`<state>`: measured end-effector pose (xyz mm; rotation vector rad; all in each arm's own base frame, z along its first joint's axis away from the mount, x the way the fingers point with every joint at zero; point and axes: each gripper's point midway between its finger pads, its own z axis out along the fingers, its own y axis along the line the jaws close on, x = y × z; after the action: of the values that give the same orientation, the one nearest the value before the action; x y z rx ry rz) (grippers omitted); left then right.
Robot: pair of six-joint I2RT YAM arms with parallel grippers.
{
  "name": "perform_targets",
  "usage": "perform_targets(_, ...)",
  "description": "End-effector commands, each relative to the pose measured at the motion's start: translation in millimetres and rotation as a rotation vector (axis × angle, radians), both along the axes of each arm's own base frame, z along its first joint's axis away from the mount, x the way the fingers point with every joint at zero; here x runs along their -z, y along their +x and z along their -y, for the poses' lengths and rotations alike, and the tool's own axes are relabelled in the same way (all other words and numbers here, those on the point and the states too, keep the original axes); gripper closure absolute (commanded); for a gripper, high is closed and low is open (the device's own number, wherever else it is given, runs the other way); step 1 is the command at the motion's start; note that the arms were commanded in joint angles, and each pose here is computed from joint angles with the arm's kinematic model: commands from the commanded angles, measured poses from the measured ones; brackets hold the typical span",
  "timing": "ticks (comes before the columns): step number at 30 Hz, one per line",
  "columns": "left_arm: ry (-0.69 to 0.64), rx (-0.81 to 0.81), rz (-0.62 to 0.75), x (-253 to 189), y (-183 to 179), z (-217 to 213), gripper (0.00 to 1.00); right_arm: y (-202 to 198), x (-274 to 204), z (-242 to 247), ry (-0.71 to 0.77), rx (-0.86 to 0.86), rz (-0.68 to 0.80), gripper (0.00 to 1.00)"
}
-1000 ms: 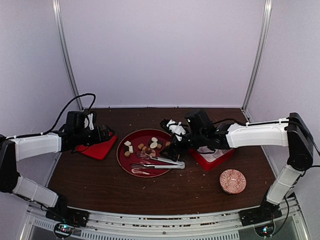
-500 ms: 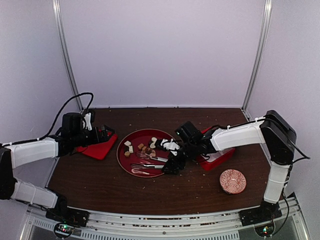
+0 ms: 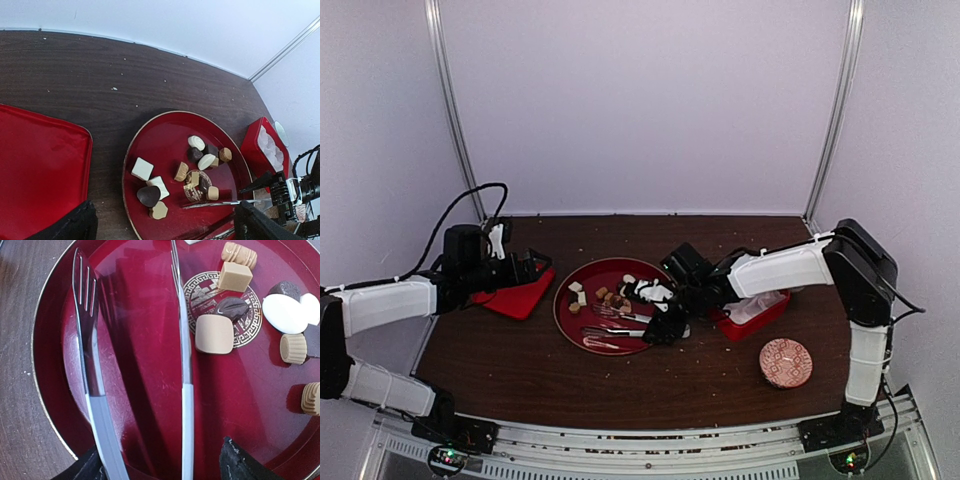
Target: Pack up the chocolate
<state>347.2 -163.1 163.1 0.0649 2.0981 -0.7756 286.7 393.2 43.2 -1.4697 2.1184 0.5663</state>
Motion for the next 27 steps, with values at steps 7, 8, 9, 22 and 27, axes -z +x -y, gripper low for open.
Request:
perform_targets(7,-0.012,0.018,0.039,-7,5,6,0.02,-3,1,-8,0.017,-0.001,0.002,0.26)
perform_targets(8,-0.012,0.018,0.036,-6,5,6,0.02,-2,1,-8,0.012,0.001,0.003,0.26)
perform_targets(9,-0.013,0.016,0.037,-7,5,5,0.02,-2,4,-6,-0.007,0.001,-0.004,0.26)
perform_targets(22,-0.016,0.016,0.039,-9,8,6,0.02,-5,27,-7,-0.074,0.009,-0.029,0.33)
perform_targets(27,-0.021,0.015,0.038,-9,9,7,0.02,-4,31,-12,-0.053,0.035,-0.028,0.33)
